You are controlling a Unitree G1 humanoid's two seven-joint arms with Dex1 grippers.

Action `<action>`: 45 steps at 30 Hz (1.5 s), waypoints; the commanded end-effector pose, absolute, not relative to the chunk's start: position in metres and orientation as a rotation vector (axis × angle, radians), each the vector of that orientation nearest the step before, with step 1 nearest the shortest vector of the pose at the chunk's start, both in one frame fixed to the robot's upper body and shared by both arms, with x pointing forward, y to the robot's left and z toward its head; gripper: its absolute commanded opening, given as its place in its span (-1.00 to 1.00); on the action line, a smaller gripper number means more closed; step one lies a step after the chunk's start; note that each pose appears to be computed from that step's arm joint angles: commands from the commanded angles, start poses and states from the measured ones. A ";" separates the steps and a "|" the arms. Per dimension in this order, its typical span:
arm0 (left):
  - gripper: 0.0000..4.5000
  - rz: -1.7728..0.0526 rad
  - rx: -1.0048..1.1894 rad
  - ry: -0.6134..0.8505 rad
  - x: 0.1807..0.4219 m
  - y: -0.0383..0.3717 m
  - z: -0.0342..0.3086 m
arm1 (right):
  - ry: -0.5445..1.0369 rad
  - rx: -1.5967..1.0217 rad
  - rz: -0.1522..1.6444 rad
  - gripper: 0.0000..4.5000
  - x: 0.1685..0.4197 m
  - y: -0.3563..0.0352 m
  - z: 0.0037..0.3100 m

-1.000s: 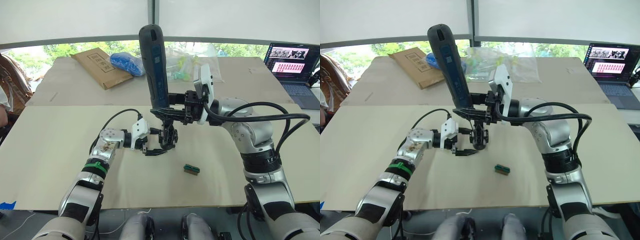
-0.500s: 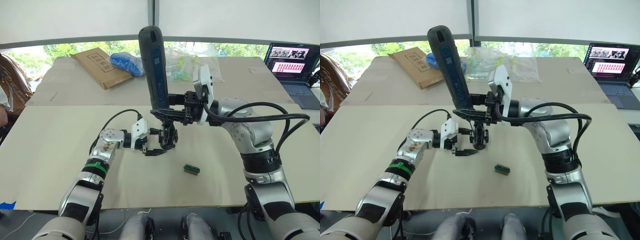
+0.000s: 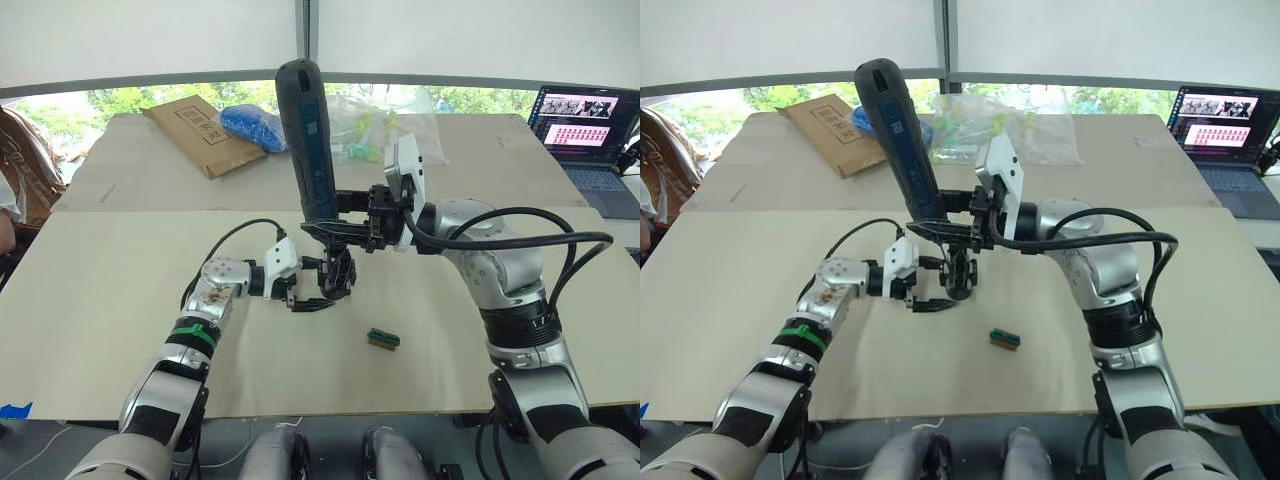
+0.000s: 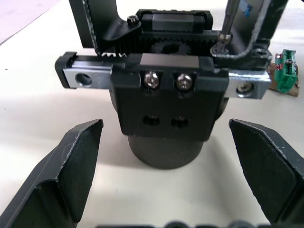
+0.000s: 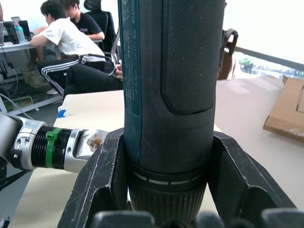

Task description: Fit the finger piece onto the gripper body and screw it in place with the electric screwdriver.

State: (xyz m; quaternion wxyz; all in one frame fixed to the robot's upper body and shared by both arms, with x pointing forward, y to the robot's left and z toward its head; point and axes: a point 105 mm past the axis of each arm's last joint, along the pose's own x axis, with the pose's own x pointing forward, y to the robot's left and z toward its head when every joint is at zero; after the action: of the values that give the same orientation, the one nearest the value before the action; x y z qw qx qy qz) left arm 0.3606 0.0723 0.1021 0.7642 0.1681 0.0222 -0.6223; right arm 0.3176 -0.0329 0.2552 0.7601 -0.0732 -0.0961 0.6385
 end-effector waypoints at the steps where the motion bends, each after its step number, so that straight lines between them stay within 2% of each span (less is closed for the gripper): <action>1: 1.00 -1.346 0.387 -0.012 0.365 0.067 0.116 | -0.276 -0.180 1.392 -0.14 0.313 -0.033 0.263; 23: 1.00 -1.326 0.347 0.016 0.372 0.053 0.105 | -0.247 -0.155 1.363 -0.14 0.316 -0.042 0.245; 24: 0.76 -1.327 0.341 0.014 0.372 0.053 0.105 | -0.244 -0.153 1.362 -0.14 0.316 -0.042 0.243; 25: 0.64 -1.329 0.337 0.012 0.372 0.052 0.105 | -0.239 -0.151 1.361 -0.14 0.317 -0.043 0.241; 28: 0.04 -1.336 0.340 0.016 0.372 0.052 0.103 | -0.213 -0.148 1.362 -0.14 0.320 -0.046 0.232; 32: 0.04 -1.338 0.343 0.019 0.372 0.053 0.102 | -0.168 -0.131 1.370 -0.14 0.324 -0.050 0.222; 37: 0.04 -1.335 0.348 0.023 0.372 0.056 0.101 | -0.028 -0.089 1.362 -0.14 0.331 -0.054 0.200; 45: 0.04 -1.330 0.351 0.022 0.371 0.059 0.101 | 0.082 -0.159 1.358 -0.14 0.333 -0.057 0.172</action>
State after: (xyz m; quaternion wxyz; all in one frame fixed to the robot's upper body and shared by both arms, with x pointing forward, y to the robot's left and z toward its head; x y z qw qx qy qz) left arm 0.3674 0.0549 0.0871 0.7691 0.1533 0.0361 -0.6194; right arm 0.3218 -0.0475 0.2351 0.7554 -0.0639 -0.0925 0.6456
